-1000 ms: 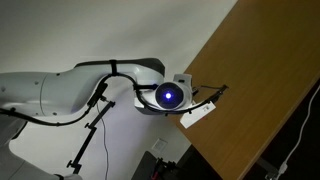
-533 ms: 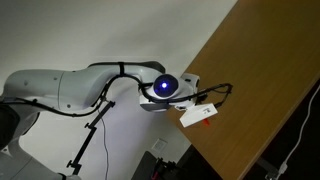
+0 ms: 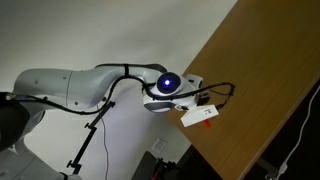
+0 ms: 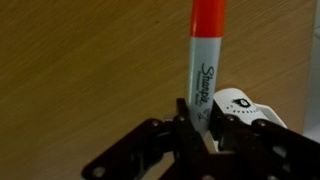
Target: Pick the pen from the table, put it in the cup then place it back on the table
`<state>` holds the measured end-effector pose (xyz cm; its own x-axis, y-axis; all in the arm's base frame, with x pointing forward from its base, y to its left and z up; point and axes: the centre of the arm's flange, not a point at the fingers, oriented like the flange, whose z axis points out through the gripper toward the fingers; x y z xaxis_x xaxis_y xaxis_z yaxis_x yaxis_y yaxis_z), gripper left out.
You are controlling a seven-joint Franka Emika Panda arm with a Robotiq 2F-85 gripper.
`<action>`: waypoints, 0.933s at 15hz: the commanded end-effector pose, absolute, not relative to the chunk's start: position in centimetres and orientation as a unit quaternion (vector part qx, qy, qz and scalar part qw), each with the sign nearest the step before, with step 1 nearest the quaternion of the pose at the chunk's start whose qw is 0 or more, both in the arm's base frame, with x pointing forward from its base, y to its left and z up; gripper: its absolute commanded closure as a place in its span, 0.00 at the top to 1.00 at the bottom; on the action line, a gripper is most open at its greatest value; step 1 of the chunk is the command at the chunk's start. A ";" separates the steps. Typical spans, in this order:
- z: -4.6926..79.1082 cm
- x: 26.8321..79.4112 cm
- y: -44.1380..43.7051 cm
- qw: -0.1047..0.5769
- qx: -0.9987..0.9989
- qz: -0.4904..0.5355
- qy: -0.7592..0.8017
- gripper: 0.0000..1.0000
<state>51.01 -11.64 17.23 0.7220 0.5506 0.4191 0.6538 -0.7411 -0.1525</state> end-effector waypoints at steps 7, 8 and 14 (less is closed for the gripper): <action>15.9 54.4 -12.8 0.057 -0.940 -0.181 -0.284 0.06; 15.6 54.9 -12.7 0.054 -0.941 -0.178 -0.284 0.06; 13.0 56.9 -12.3 0.059 -0.945 -0.154 -0.284 0.06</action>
